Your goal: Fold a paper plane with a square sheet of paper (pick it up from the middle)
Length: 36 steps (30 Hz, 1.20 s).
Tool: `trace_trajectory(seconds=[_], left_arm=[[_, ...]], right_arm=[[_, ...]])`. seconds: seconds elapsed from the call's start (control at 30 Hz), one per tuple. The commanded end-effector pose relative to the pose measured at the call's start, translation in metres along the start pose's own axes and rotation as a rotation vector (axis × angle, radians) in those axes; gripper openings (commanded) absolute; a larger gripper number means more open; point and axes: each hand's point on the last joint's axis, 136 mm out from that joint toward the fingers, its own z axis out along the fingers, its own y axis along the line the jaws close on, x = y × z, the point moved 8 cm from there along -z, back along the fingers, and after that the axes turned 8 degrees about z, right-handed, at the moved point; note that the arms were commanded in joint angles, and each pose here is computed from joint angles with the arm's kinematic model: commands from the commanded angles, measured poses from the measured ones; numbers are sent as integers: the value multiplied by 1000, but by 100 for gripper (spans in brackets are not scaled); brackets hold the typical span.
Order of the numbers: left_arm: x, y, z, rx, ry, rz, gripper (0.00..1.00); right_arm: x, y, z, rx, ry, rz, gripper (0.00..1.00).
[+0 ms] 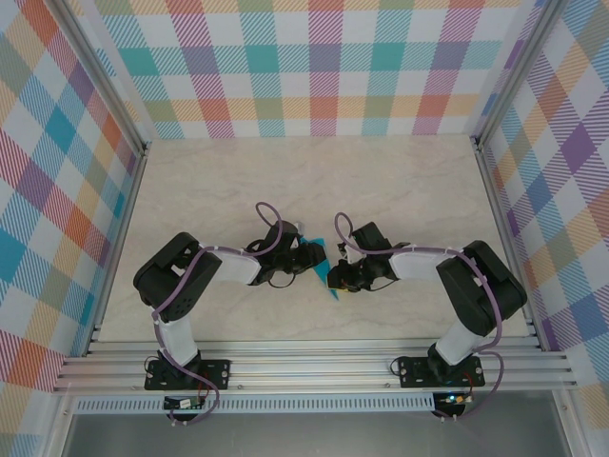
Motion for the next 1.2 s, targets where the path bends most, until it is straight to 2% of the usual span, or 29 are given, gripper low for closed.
trace_trajectory(seconds=[0.0, 0.2, 0.6, 0.7, 0.87, 1.17], left_arm=[[12, 4, 7, -38, 62, -1, 37], [12, 3, 8, -37, 65, -2, 37], [11, 3, 9, -38, 65, -2, 37], [11, 3, 9, -37, 67, -1, 37], [10, 2, 9, -37, 66, 0, 37], [9, 0, 10, -33, 68, -1, 37]], right_arm=[[3, -2, -2, 22, 16, -19, 22], [4, -7, -2, 60, -1, -11, 19], [9, -19, -3, 111, -33, 1, 6], [9, -15, -5, 85, -34, -11, 11], [7, 0, -16, 41, -64, -69, 29], [6, 2, -10, 82, -45, -132, 34]])
